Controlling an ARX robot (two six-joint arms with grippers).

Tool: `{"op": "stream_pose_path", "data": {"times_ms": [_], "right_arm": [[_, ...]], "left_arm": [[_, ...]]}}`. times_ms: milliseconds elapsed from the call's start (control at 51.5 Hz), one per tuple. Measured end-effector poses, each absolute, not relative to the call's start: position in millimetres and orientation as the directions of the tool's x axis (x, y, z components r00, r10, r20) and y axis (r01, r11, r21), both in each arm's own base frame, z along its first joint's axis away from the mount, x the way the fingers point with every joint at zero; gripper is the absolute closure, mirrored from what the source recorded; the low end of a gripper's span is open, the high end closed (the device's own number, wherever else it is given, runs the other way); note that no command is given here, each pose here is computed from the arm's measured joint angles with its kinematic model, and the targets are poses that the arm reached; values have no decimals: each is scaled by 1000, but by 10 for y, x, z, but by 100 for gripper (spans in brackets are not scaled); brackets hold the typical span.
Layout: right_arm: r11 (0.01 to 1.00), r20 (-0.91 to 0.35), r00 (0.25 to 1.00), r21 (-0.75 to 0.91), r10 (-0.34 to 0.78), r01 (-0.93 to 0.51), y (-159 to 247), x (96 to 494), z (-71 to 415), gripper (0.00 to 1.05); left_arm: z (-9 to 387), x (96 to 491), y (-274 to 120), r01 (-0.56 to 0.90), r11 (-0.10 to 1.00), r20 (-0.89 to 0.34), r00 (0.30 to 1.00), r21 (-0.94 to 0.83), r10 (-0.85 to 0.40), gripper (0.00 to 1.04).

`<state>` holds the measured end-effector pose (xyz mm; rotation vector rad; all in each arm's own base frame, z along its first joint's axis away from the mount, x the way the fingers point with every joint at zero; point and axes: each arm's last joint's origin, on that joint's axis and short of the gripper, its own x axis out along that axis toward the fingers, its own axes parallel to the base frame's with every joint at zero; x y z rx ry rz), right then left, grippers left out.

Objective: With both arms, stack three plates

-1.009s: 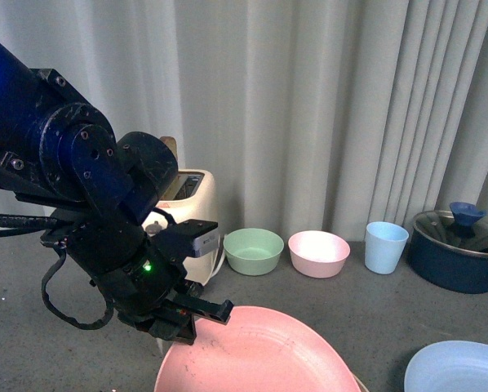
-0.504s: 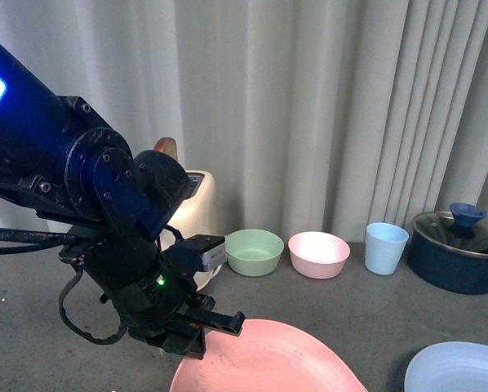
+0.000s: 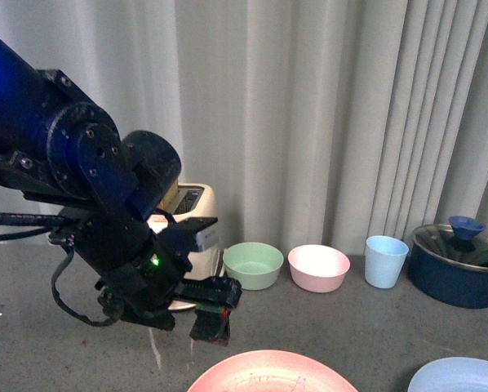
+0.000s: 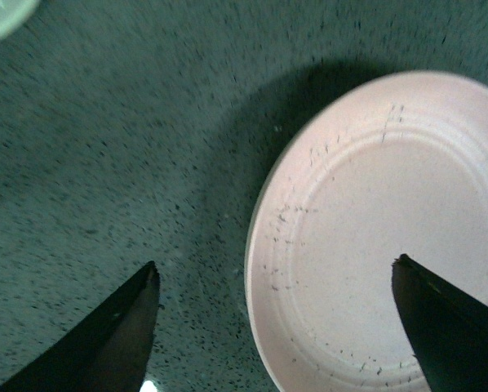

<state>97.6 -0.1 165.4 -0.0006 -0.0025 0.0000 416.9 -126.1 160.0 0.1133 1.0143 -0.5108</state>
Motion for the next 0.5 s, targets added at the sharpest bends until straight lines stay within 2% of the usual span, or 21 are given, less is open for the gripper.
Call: {"op": "stream_pose_path", "data": {"times_ms": [58,97,233,504], "right_arm": [[1000,2,1000,-1,0,0,-1,976,1654,7],[1000,2,1000,-1,0,0,-1,976,1654,7],[1000,2,1000,-1,0,0,-1,976,1654,7],[1000,2,1000,-1,0,0,-1,976,1654,7]], "left_arm": [[1722,4172,-1201,453,881,-817,454,-132,-356,7],[1802,4173,-1165,452,883,-804,476,-123,-356,5],[2084,4170,-1005,412,909,-760,568,-70,-316,7],[2150,4163,-942,394,916,-749,584,-75,-312,7]]}}
